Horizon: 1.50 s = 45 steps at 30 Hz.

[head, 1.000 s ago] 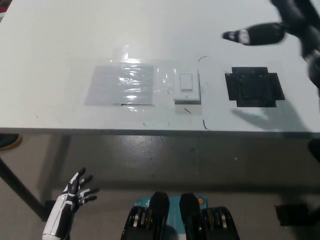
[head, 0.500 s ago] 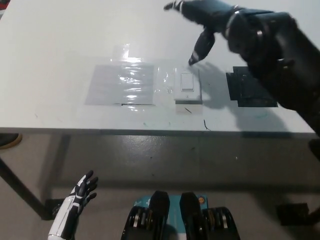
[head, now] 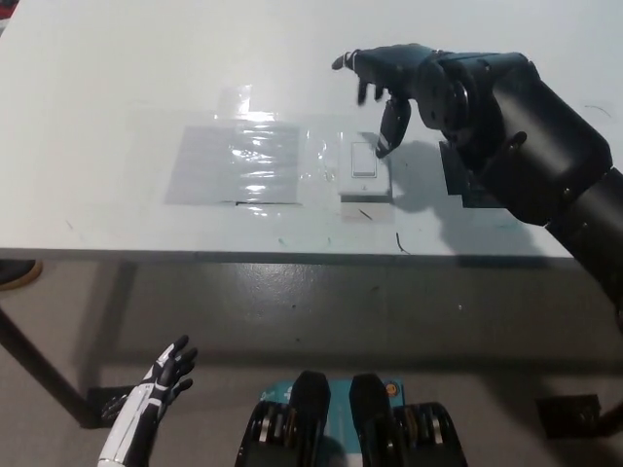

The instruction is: A white switch is kept at the centre of the table close to the robot and the robot uses its right hand to press it to turn it on

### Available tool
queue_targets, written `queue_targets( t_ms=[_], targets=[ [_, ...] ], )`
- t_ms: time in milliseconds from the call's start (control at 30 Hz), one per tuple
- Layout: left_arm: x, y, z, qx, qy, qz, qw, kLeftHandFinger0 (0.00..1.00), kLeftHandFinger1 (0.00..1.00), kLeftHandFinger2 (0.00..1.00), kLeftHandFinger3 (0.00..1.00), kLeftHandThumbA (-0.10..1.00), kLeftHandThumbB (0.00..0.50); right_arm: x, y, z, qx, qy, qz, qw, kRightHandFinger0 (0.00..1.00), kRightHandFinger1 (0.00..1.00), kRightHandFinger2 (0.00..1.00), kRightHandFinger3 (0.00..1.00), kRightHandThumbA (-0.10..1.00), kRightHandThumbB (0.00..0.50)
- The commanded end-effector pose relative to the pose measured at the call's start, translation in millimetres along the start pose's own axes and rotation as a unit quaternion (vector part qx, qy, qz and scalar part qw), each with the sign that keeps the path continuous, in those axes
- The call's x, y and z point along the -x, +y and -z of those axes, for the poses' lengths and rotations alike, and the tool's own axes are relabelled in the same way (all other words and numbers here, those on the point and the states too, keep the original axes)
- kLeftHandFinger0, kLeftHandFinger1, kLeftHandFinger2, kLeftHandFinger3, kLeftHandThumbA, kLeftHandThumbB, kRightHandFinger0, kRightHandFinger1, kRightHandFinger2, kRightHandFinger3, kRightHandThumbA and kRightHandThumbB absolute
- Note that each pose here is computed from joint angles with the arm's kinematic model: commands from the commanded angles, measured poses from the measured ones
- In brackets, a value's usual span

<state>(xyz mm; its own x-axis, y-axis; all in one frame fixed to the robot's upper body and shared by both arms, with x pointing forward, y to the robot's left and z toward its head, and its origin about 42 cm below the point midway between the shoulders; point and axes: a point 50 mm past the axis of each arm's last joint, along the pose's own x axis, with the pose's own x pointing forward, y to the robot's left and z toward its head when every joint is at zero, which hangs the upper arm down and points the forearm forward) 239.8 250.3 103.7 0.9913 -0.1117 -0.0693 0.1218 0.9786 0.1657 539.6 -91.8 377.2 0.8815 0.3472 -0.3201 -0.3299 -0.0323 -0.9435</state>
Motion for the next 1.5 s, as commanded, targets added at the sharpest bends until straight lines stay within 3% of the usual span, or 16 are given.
queue_targets(
  t_ms=[0, 33, 67, 133, 167, 467, 667, 900, 1000, 1067, 1467],
  targets=[
    [-1, 4, -10, -0.014, -0.024, 0.007, 1.0, 1.0, 1.0, 1.0, 1.0, 1.0, 0.001, 9, -39, -1, 0.033, -0.007, 0.057, 0.998, 0.45, 0.54, 0.63, 0.88, 1.0, 0.125],
    [-1, 4, -9, -0.016, -0.025, 0.006, 1.0, 1.0, 1.0, 1.0, 1.0, 1.0, 0.0, 9, -40, 0, 0.033, -0.006, 0.055, 0.998, 0.53, 0.62, 0.71, 0.87, 1.0, 0.122],
    [-1, 4, -9, -0.019, -0.027, 0.005, 0.999, 1.0, 1.0, 1.0, 1.0, 1.0, 0.007, 10, -44, 1, 0.034, -0.003, 0.056, 0.998, 0.84, 0.97, 1.0, 1.0, 1.0, 0.126],
    [-2, 4, -10, -0.018, -0.028, 0.006, 0.999, 1.0, 1.0, 1.0, 1.0, 1.0, 0.012, 12, -49, 2, 0.024, -0.001, 0.051, 0.998, 0.99, 1.0, 1.0, 1.0, 1.0, 0.133],
    [-2, 4, -10, -0.014, -0.028, 0.007, 0.999, 1.0, 1.0, 1.0, 1.0, 1.0, 0.017, 13, -50, 2, 0.02, -0.003, 0.049, 0.999, 1.0, 1.0, 1.0, 1.0, 1.0, 0.136],
    [-3, 2, -12, -0.024, -0.029, 0.006, 0.999, 1.0, 1.0, 1.0, 1.0, 1.0, 0.02, 5, -34, -2, 0.072, 0.033, 0.003, 0.997, 1.0, 1.0, 1.0, 1.0, 1.0, 0.233],
    [-6, 6, -14, -0.034, -0.031, 0.004, 0.999, 1.0, 1.0, 1.0, 1.0, 1.0, 0.048, 3, -16, 0, 0.103, 0.03, -0.042, 0.993, 1.0, 1.0, 1.0, 1.0, 1.0, 0.181],
    [-6, 7, -15, -0.018, -0.03, 0.006, 0.999, 1.0, 1.0, 1.0, 1.0, 1.0, 0.011, 1, -7, 12, 0.1, 0.035, -0.076, 0.991, 1.0, 1.0, 1.0, 1.0, 1.0, 0.219],
    [-5, 6, -14, -0.025, -0.028, 0.005, 0.999, 1.0, 1.0, 1.0, 1.0, 1.0, 0.001, -2, -1, 16, 0.109, 0.048, -0.085, 0.989, 0.88, 0.93, 0.95, 1.0, 1.0, 0.235],
    [-4, 6, -14, -0.024, -0.027, 0.004, 0.999, 1.0, 1.0, 1.0, 1.0, 1.0, 0.0, 0, 3, 18, 0.119, 0.044, -0.09, 0.988, 1.0, 1.0, 1.0, 1.0, 1.0, 0.221],
    [-7, 7, -14, -0.028, -0.033, 0.003, 0.999, 1.0, 1.0, 1.0, 1.0, 1.0, 0.015, 4, 15, 9, 0.146, 0.028, -0.112, 0.983, 0.98, 1.0, 1.0, 1.0, 1.0, 0.223]
  ],
)
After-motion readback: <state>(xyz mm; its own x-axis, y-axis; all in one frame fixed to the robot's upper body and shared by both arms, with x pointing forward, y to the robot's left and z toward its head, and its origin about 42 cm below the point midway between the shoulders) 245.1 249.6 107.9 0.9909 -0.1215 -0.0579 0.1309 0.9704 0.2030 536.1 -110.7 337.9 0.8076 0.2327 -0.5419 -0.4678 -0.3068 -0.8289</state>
